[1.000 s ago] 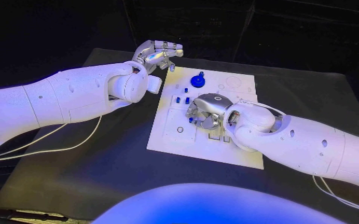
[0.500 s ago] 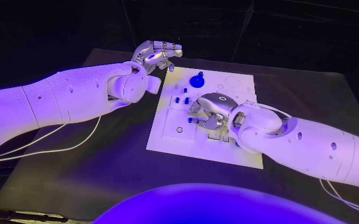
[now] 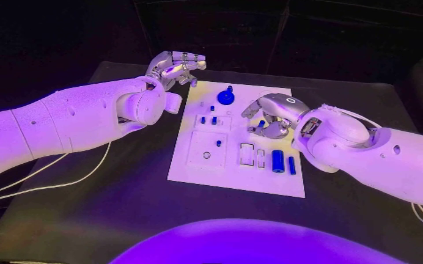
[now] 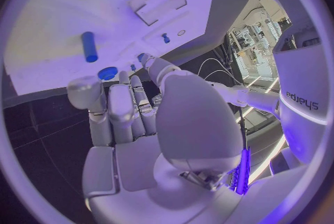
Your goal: Assemble the parts on the task board
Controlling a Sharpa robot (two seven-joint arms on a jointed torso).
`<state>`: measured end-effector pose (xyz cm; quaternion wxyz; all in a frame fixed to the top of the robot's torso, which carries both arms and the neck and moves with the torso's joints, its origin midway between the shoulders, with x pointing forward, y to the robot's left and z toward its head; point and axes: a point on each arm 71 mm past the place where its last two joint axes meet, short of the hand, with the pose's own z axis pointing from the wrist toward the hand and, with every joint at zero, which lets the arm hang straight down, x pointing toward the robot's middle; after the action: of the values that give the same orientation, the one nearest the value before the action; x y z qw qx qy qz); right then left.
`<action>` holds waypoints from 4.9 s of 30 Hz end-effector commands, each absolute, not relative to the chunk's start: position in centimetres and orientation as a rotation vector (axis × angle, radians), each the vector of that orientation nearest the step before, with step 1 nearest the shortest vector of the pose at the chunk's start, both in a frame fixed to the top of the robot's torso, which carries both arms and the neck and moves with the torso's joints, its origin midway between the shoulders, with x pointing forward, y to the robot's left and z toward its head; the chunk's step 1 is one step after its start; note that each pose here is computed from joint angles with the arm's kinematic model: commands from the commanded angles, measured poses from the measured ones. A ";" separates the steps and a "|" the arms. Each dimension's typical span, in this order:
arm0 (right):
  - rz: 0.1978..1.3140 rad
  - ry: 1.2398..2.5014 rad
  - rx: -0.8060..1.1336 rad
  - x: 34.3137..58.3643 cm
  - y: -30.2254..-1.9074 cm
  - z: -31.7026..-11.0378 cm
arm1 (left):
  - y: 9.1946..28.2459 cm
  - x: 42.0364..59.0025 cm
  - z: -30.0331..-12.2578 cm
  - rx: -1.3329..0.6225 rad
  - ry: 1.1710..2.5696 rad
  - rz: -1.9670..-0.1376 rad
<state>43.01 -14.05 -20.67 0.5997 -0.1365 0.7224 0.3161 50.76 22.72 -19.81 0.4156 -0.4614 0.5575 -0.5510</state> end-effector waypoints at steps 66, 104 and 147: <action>0.632 1.631 -0.289 43.1 -15.3 -19.4 | 22.6 50.9 -19.8 -1.160 1.415 -1.402; 0.966 1.739 -0.431 39.5 -4.7 -22.0 | 21.8 51.0 -19.9 -1.157 1.428 -1.417; 0.912 1.825 -0.479 39.5 -3.8 -24.0 | 21.7 51.1 -20.0 -1.160 1.434 -1.415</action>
<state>39.55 -3.81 -23.96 0.5030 -0.1901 0.7509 0.3833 51.10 21.89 -20.14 0.4016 -0.4599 0.5662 -0.5537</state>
